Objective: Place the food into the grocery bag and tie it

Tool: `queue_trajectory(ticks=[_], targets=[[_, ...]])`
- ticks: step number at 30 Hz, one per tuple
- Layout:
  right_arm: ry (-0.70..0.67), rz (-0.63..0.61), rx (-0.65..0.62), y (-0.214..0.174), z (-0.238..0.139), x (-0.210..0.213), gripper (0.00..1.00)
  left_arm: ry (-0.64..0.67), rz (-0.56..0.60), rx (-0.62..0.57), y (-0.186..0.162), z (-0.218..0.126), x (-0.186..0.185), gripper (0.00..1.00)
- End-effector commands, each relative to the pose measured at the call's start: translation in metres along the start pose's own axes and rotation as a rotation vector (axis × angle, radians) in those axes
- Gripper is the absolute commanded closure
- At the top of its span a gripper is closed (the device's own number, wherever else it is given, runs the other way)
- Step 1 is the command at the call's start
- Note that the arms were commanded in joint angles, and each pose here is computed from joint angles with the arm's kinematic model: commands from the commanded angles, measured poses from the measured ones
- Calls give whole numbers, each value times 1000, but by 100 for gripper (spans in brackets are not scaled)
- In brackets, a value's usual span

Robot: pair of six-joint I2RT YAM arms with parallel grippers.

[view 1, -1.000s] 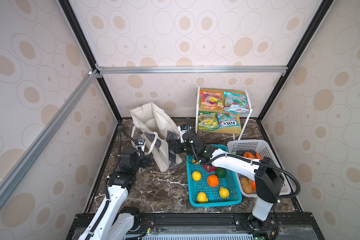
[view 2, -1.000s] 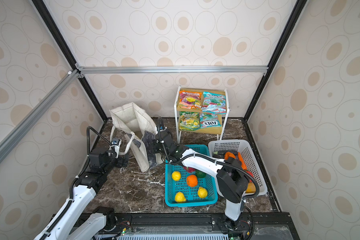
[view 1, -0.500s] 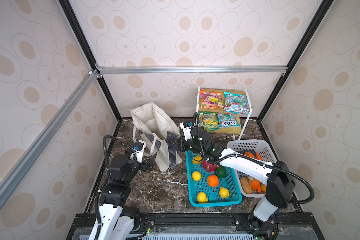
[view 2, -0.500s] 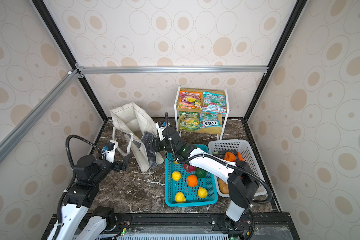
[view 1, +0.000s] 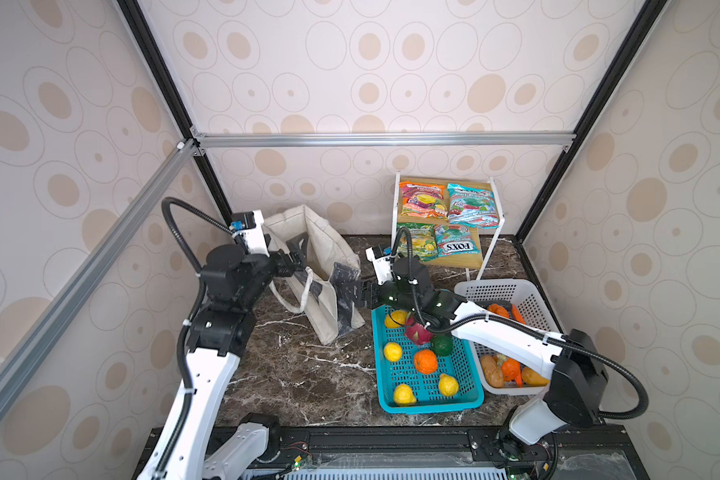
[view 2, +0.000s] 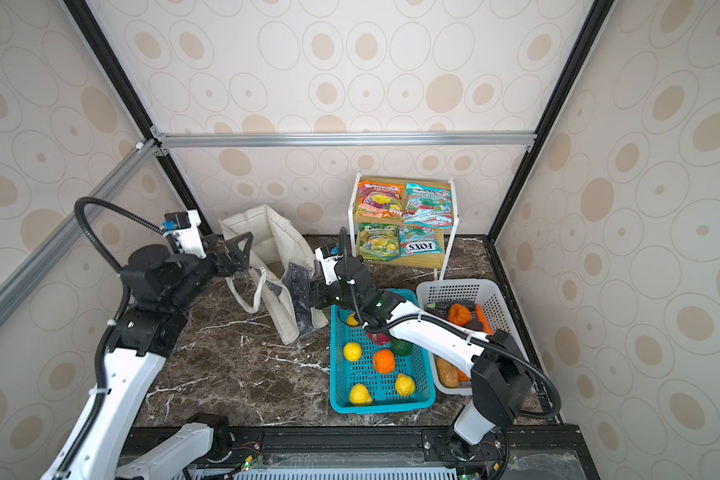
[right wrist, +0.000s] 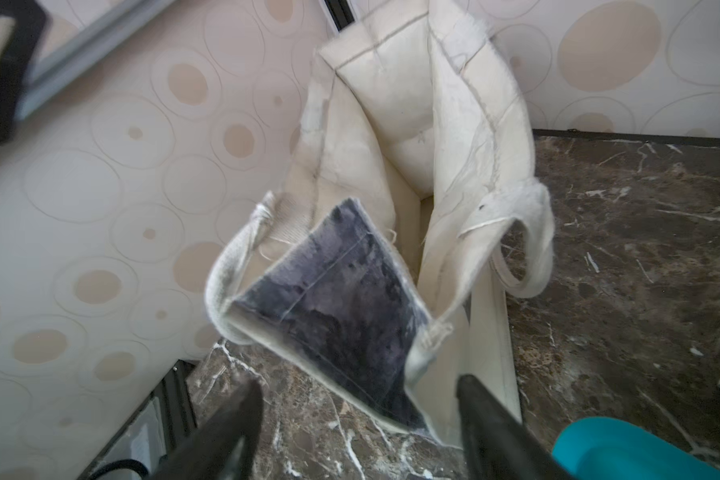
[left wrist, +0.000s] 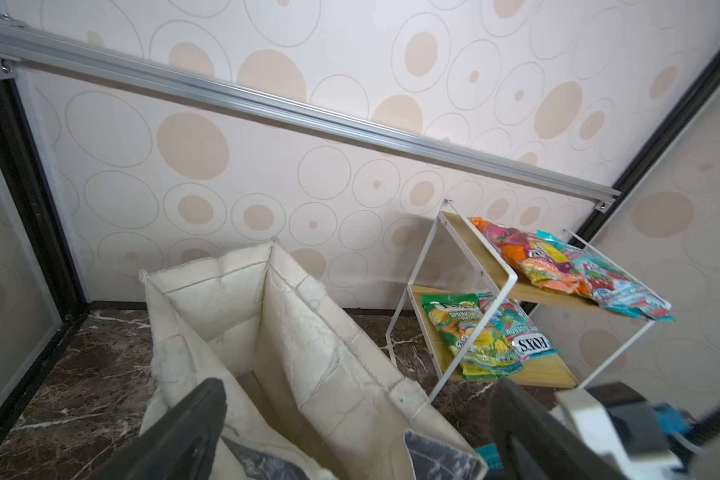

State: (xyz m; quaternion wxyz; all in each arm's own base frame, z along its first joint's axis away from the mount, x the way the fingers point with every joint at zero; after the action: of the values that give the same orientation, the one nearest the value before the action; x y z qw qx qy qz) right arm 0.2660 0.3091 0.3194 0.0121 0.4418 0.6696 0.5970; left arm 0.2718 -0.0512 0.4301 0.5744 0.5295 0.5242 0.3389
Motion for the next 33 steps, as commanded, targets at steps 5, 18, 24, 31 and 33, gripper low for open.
queue_trajectory(ticks=[5, 18, 24, 31, 33], targets=[[-157, 11, -136, 16, -58, -9, 0, 97, 63, 224, -25, 95, -29, 1], [-266, 31, -181, 13, -98, -29, 0, 390, 240, 469, -91, 186, -15, 1], [-272, 29, -186, 11, -99, -31, 0, 387, 263, 505, -105, 215, -16, 1], [-273, 38, -202, 8, -104, -34, 0, 369, 285, 583, -127, 227, -15, 38], [-275, 36, -208, 8, -105, -35, 0, 339, 271, 581, -128, 220, -16, 65]])
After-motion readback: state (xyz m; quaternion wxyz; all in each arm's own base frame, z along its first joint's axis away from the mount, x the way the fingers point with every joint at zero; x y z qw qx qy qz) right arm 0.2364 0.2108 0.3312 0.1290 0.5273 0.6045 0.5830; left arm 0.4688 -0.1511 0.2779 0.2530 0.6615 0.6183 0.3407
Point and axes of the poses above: each gripper's point midway between its finger pads, its own z axis out along the fingers, its own x axis along the line the jaws close on, y = z × x, the point moved 9 cm from there along -z, back along the fingers, and after that the axes turned 4 degrees about z, right-handed, at the moved point
